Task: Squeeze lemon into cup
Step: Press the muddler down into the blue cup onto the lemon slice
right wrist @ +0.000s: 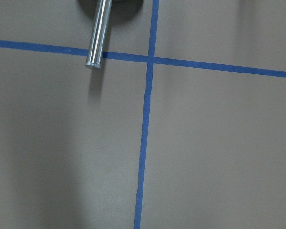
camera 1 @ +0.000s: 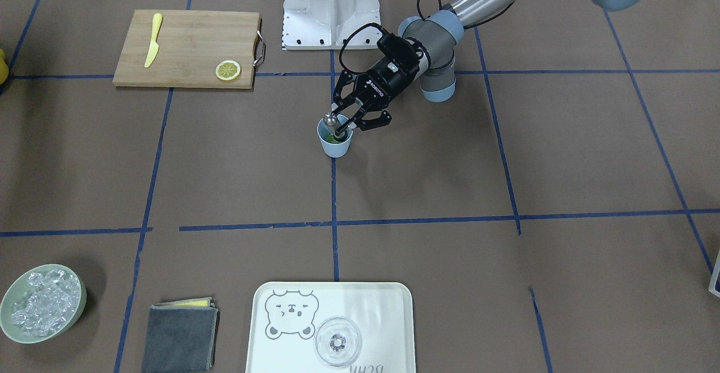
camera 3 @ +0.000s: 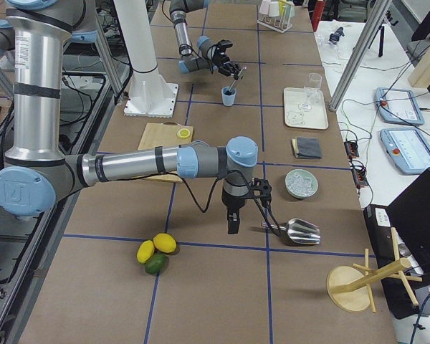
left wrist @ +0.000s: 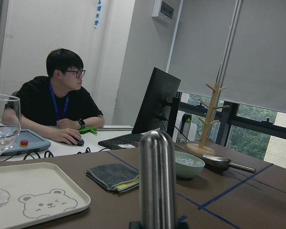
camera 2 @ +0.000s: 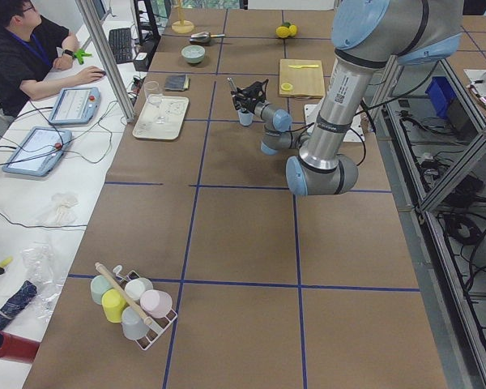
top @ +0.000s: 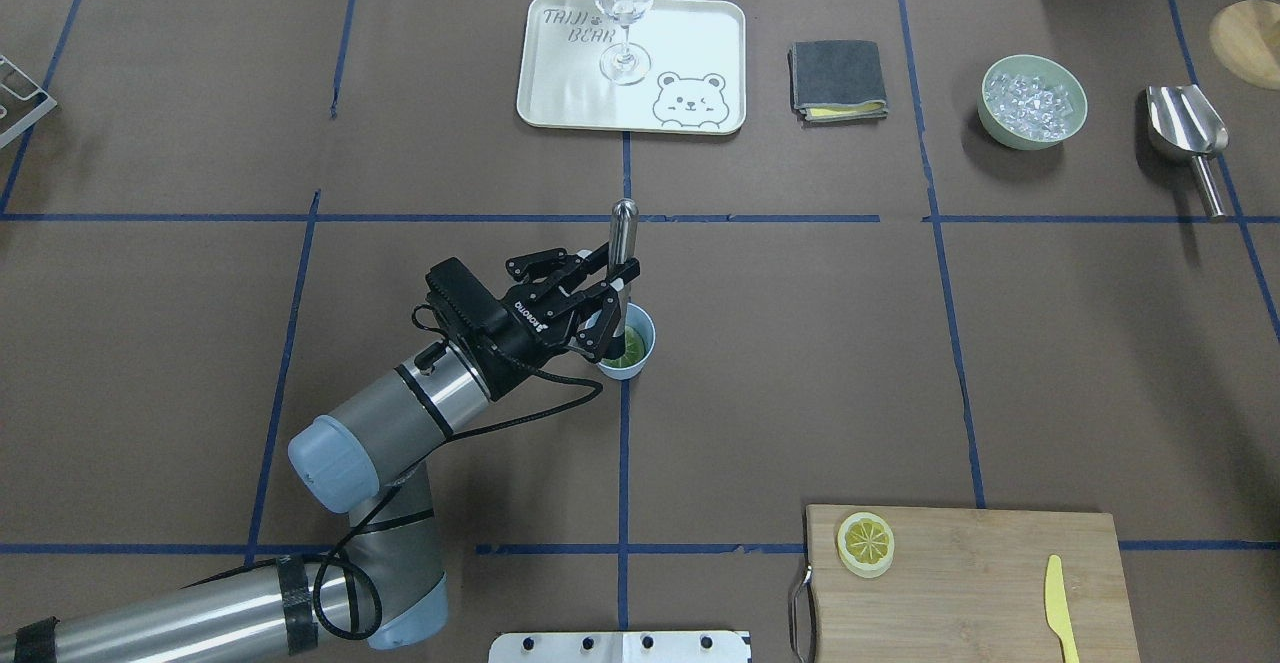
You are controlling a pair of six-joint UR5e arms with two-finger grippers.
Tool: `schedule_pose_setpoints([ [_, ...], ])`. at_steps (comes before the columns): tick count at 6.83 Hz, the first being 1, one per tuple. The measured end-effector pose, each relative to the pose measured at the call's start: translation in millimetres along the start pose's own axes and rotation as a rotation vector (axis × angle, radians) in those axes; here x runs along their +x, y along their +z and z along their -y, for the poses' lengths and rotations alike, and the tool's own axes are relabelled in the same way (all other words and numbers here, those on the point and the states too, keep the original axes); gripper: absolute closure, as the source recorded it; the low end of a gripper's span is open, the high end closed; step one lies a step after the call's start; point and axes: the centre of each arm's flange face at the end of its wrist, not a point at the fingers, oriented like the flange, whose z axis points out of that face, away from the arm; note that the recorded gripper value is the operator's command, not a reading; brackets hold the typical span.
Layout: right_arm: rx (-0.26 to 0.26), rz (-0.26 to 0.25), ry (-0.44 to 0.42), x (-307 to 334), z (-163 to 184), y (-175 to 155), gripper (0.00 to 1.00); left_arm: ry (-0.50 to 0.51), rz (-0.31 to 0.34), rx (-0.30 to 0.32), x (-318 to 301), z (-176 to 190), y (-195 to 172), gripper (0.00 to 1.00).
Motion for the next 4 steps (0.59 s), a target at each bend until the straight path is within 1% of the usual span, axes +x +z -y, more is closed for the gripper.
schedule_pose_setpoints([
  [2,-0.002,0.000,0.001,1,-1,1,0.00,0.007,-0.027,0.055,11,32,1,1.00],
  [3,-0.007,0.009,0.002,1,-2,3,0.00,0.017,-0.032,0.056,13,51,5,1.00],
  [4,-0.016,0.033,0.005,3,-8,7,0.00,0.029,-0.041,0.025,11,68,11,1.00],
])
